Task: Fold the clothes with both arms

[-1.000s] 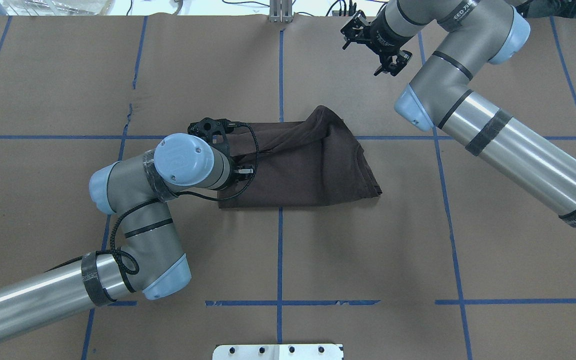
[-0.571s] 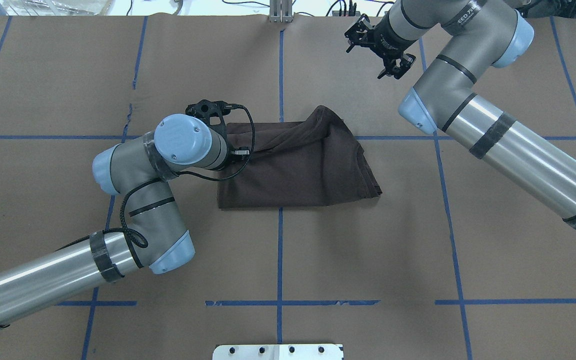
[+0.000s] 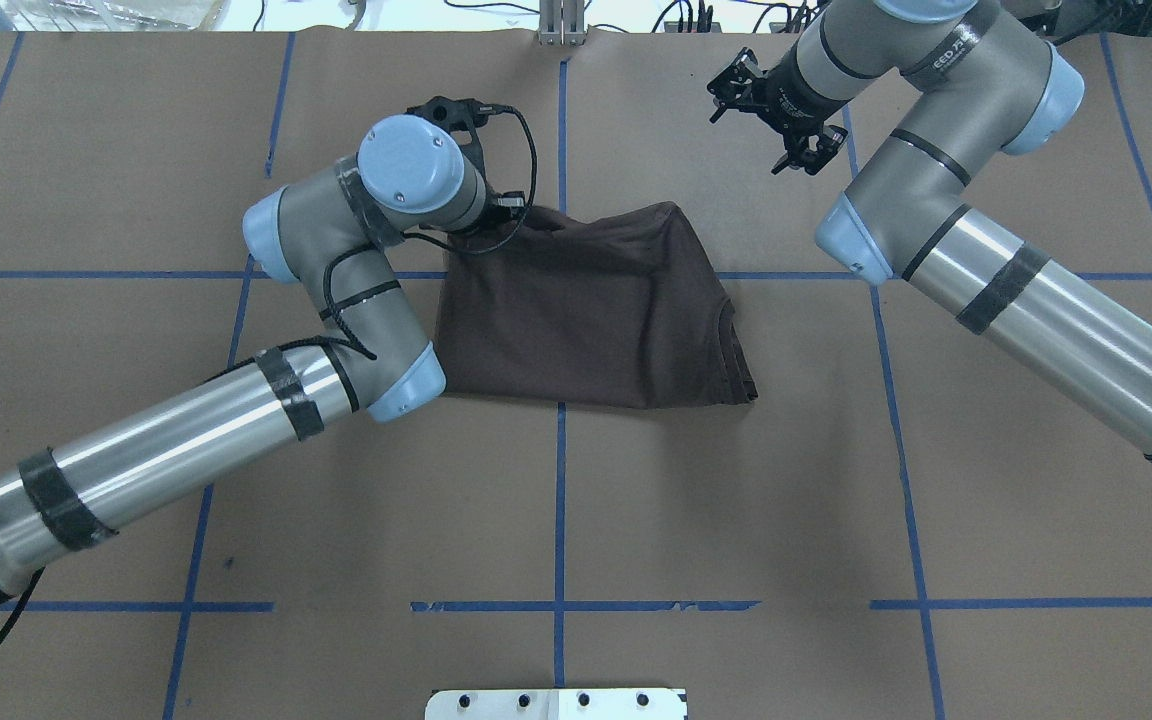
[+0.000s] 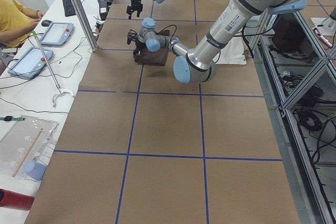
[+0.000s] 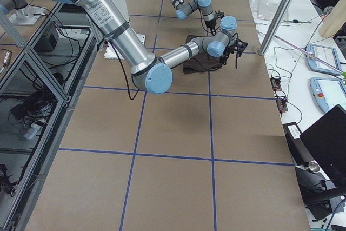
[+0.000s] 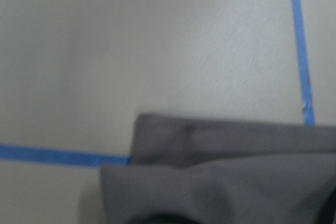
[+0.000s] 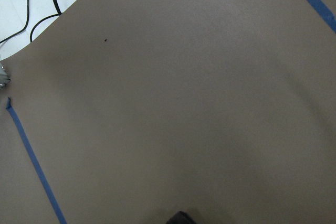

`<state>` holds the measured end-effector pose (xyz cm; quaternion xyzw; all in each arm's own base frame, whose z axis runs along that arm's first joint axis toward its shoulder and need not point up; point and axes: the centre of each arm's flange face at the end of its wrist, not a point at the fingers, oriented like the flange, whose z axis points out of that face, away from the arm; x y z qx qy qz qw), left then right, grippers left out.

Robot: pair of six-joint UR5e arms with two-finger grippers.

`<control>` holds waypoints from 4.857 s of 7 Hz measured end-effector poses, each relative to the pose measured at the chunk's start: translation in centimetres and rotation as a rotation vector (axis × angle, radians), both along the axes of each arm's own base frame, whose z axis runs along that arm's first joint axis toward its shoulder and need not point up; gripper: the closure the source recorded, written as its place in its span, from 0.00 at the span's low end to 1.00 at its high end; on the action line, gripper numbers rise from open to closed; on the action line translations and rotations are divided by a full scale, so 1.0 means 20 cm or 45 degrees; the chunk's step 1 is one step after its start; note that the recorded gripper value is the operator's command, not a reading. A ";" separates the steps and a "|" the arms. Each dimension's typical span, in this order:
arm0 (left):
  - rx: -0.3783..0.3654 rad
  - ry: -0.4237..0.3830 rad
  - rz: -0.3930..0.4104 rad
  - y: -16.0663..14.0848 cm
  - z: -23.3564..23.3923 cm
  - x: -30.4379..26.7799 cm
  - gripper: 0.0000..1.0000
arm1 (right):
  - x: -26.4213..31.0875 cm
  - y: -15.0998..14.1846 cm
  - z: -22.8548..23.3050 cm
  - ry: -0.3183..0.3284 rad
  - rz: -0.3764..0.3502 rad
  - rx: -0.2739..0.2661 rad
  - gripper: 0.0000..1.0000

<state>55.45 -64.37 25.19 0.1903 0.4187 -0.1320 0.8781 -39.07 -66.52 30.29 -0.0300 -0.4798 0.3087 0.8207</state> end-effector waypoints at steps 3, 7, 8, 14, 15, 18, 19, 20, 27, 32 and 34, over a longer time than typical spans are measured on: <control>0.102 -0.065 -0.053 -0.43 0.03 -0.38 1.00 | -0.03 0.02 0.01 0.001 -0.010 0.002 0.00; 0.114 0.088 0.093 -0.25 0.21 -0.85 1.00 | 0.27 0.02 0.10 0.021 0.014 0.067 0.00; 0.164 0.068 0.155 -0.18 0.38 -1.12 1.00 | 0.47 0.01 0.24 0.089 -0.019 0.158 0.00; 0.274 -0.150 0.405 0.03 1.25 -2.71 0.78 | 1.64 0.24 1.31 0.401 -0.564 0.490 0.00; 0.228 -0.152 0.420 0.19 1.28 -2.79 0.71 | 1.84 0.38 1.47 0.365 -0.596 0.505 0.00; 0.206 -0.276 0.588 0.43 1.51 -2.99 0.00 | 2.05 0.59 1.66 0.339 -0.633 0.505 0.00; 0.186 -0.318 0.616 0.49 1.60 -3.05 0.00 | 2.08 0.62 1.69 0.343 -0.678 0.512 0.00; 0.134 -0.317 0.634 0.59 1.72 -3.08 0.00 | 2.09 0.66 1.73 0.351 -0.719 0.519 0.00; 0.003 -0.328 0.678 0.91 1.79 -3.03 0.00 | 2.05 0.79 1.51 0.516 -0.828 0.396 0.00; 0.048 -0.401 0.802 0.85 1.80 -3.03 0.00 | 2.04 0.80 1.51 0.507 -0.834 0.407 0.00; 0.033 -0.395 0.811 0.86 1.84 -3.03 0.00 | 2.04 0.80 1.51 0.506 -0.834 0.410 0.00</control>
